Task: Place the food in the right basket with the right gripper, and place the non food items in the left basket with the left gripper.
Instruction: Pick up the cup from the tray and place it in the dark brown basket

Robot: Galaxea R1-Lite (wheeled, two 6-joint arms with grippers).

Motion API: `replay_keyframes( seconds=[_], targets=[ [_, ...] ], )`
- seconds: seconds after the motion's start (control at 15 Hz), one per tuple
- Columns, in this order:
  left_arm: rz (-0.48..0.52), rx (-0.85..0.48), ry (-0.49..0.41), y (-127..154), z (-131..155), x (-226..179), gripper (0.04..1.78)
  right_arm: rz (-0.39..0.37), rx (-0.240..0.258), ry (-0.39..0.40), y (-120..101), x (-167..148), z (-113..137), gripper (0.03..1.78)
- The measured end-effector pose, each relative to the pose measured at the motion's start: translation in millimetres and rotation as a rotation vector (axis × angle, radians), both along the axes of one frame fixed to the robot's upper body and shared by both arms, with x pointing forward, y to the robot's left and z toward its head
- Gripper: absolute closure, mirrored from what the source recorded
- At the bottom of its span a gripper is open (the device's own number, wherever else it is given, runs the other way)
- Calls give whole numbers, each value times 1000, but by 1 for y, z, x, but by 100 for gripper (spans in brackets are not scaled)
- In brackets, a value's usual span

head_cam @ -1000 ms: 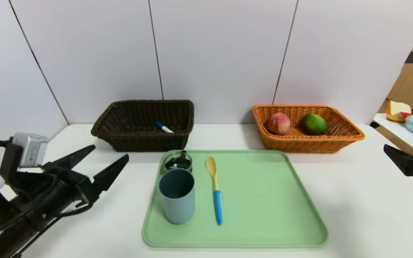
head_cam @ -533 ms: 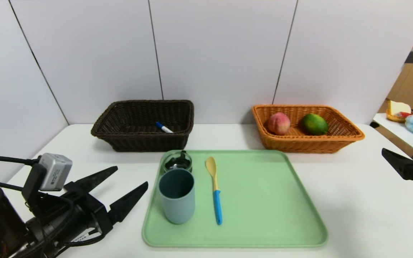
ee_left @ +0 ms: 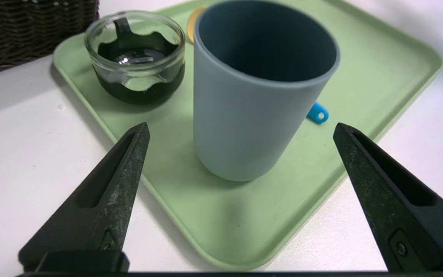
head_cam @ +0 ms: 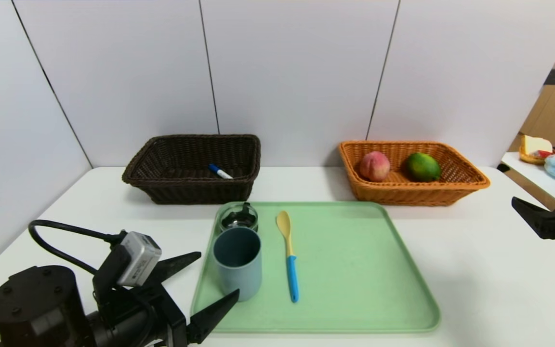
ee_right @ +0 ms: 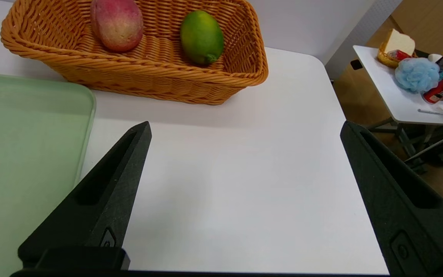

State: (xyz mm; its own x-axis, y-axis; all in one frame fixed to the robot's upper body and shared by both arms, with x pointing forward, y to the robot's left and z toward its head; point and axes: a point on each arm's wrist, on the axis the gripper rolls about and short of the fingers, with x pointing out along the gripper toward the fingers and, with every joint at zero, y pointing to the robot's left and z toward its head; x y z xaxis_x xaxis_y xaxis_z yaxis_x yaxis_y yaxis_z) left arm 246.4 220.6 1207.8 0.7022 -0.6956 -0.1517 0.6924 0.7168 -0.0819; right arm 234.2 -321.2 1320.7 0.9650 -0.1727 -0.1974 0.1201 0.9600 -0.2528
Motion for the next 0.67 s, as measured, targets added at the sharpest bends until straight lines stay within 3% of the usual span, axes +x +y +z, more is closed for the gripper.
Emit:
replay_keyframes(
  seconds=[0.67],
  targets=[
    [-24,20,-29,-28,-6,31,13,6,6,8,0,3,-1,12]
  ],
)
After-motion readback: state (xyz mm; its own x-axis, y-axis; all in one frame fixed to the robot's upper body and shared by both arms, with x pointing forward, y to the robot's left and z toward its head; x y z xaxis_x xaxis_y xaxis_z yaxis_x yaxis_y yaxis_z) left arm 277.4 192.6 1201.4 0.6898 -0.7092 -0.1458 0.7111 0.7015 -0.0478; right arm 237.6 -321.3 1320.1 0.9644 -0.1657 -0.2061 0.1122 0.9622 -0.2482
